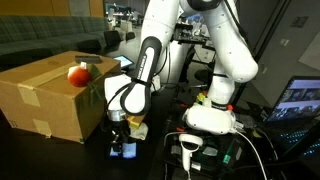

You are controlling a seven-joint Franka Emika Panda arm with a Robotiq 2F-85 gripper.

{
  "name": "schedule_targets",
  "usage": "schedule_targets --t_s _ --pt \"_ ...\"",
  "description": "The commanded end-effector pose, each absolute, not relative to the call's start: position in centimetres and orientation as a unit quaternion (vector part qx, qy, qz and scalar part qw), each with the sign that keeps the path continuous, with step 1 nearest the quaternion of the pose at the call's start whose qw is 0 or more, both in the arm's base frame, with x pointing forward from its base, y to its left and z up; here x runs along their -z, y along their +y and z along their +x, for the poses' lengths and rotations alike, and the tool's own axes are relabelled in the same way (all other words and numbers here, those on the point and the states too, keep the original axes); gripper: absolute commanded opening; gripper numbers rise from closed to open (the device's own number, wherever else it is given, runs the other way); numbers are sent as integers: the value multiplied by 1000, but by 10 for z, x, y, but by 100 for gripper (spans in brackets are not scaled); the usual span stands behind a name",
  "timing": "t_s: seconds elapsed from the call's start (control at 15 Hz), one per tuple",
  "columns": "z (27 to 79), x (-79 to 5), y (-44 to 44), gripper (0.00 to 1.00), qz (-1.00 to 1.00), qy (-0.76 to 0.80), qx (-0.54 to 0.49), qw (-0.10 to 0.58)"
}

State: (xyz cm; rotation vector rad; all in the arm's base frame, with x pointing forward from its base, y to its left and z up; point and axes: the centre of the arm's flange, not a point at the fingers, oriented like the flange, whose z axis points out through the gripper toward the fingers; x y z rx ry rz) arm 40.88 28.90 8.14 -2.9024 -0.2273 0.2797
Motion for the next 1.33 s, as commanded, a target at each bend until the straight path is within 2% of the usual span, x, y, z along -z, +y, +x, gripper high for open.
schedule_targets --t_s 0.0,0.53,1.27 --pt "384 -128 295 36 -988 -105 -70 87" --pt "380 -224 302 36 -990 -120 -37 57" --pt "481 -398 269 36 -998 24 -53 -10"
